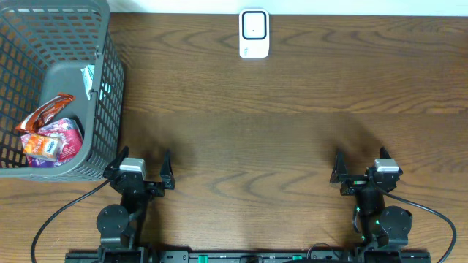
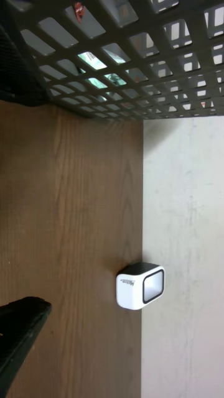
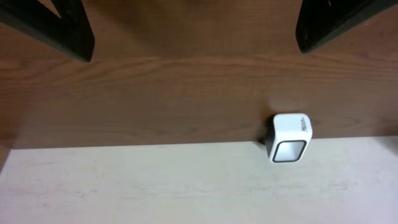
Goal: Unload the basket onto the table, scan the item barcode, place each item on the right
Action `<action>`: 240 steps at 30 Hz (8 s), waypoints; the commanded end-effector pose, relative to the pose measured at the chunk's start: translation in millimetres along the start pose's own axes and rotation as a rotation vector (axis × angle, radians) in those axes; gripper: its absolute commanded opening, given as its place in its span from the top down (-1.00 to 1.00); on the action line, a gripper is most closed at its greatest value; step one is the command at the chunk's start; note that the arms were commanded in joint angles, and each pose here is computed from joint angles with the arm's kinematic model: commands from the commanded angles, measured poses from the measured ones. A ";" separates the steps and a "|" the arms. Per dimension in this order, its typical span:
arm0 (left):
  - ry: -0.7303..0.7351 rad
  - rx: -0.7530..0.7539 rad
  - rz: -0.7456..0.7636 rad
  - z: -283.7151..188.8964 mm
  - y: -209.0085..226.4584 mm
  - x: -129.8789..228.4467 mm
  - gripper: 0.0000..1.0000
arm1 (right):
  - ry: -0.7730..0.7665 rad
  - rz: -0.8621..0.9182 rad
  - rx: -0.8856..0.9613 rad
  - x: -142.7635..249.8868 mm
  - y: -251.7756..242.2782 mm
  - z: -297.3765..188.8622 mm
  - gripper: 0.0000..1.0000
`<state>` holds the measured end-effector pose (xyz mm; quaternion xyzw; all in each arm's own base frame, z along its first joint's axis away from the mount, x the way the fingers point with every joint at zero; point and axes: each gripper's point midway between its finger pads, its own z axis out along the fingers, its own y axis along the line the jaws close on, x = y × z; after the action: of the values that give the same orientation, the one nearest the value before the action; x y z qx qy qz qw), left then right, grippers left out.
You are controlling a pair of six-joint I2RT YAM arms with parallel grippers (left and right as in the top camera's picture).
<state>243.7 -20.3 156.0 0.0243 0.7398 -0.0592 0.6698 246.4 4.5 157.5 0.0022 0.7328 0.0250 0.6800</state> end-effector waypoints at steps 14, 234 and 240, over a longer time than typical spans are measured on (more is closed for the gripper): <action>0.078 -0.075 -0.161 2.1 12.9 24.7 -0.96 | 0.012 -0.015 0.010 3.4 -2.0 0.7 -0.98; 0.329 -0.877 -0.788 20.1 221.2 -202.9 0.85 | 0.012 -0.014 0.010 3.4 -2.0 0.7 -0.98; 0.269 -0.096 -0.467 69.4 55.8 -283.2 0.86 | 0.012 -0.015 0.010 3.4 -2.0 0.7 -0.99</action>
<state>326.6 138.5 406.2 -0.3955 0.7551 -0.0766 0.5172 247.0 4.1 154.6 0.0031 0.7368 0.0241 0.6757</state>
